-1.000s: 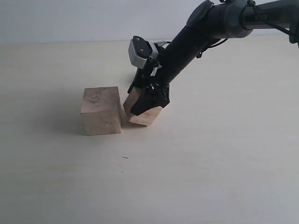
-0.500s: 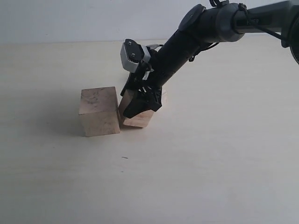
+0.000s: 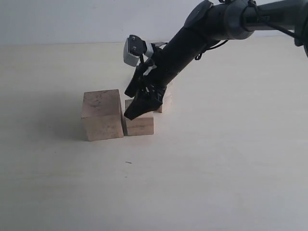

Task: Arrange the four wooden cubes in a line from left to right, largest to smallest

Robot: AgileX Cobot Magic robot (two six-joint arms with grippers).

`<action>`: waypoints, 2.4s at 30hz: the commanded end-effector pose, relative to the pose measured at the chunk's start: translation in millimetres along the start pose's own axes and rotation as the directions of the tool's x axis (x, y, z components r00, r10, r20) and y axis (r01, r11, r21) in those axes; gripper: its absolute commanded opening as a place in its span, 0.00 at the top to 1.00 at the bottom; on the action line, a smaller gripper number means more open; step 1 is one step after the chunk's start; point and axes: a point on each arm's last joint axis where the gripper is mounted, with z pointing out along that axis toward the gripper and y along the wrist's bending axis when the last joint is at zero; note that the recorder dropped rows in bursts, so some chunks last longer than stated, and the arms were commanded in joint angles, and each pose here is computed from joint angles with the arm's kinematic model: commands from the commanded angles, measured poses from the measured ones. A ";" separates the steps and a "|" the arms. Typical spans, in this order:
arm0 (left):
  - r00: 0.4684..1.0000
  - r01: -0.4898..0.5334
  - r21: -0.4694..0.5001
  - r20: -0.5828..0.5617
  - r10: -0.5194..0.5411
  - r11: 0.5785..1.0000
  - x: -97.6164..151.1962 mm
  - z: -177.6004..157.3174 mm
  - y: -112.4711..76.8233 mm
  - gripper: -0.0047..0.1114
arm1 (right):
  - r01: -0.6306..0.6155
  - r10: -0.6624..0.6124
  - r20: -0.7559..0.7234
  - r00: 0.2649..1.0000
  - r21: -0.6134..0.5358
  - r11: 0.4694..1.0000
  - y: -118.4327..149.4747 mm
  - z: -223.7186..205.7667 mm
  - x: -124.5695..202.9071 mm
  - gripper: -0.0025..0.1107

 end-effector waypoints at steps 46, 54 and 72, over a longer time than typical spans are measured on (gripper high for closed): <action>1.000 0.003 0.007 0.005 -0.003 1.000 0.5 0.1 -0.4 0.96 | -0.504 0.508 -0.240 0.827 0.083 0.860 6.9 -5.3 18.9 0.88; 1.000 0.003 0.007 0.005 -0.003 1.000 0.5 0.1 -0.4 0.96 | -0.471 0.494 -0.241 0.835 0.150 0.869 16.4 -35.3 0.6 0.88; 1.000 0.003 0.007 0.005 -0.003 1.000 0.5 0.1 -0.4 0.96 | -0.417 0.477 -0.030 0.878 0.437 0.796 6.3 -75.3 -28.3 0.88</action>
